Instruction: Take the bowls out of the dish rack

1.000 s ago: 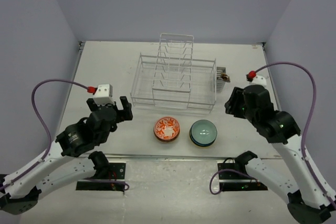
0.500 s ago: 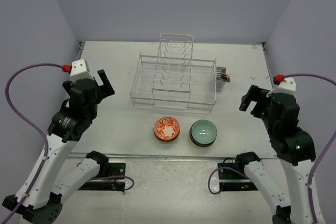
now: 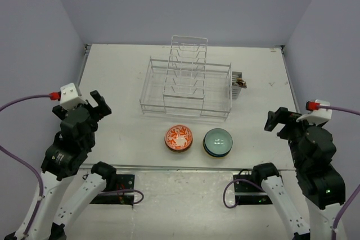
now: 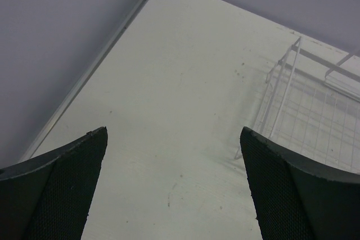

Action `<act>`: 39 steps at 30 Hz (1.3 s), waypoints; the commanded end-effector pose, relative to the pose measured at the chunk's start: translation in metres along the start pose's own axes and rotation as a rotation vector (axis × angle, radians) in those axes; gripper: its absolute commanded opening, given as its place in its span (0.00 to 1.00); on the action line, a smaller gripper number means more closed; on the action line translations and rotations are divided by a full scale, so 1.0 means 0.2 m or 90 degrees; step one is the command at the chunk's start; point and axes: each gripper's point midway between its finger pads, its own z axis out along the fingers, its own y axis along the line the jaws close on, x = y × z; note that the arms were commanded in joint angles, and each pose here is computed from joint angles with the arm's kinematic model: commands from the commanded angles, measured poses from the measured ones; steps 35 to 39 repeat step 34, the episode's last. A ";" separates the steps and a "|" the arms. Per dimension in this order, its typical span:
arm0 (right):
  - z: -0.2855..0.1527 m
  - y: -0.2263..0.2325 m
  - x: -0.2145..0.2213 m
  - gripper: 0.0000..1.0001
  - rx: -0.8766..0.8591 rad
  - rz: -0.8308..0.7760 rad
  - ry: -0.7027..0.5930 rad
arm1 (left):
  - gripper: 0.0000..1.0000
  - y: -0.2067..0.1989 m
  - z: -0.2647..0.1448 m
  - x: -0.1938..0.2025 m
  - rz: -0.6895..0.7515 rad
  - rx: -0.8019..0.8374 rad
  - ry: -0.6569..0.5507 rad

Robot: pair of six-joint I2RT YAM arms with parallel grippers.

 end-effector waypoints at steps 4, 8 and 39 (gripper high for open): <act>0.04 -0.06 -0.03 0.99 0.053 -0.003 -0.025 | 1.00 0.01 0.02 0.01 0.020 -0.006 -0.006; 0.06 -0.05 -0.01 0.99 0.045 0.002 -0.028 | 1.00 -0.02 0.03 0.02 0.023 0.005 0.005; 0.14 -0.02 -0.01 0.99 0.036 0.003 -0.042 | 1.00 -0.08 0.09 0.11 0.042 0.021 0.027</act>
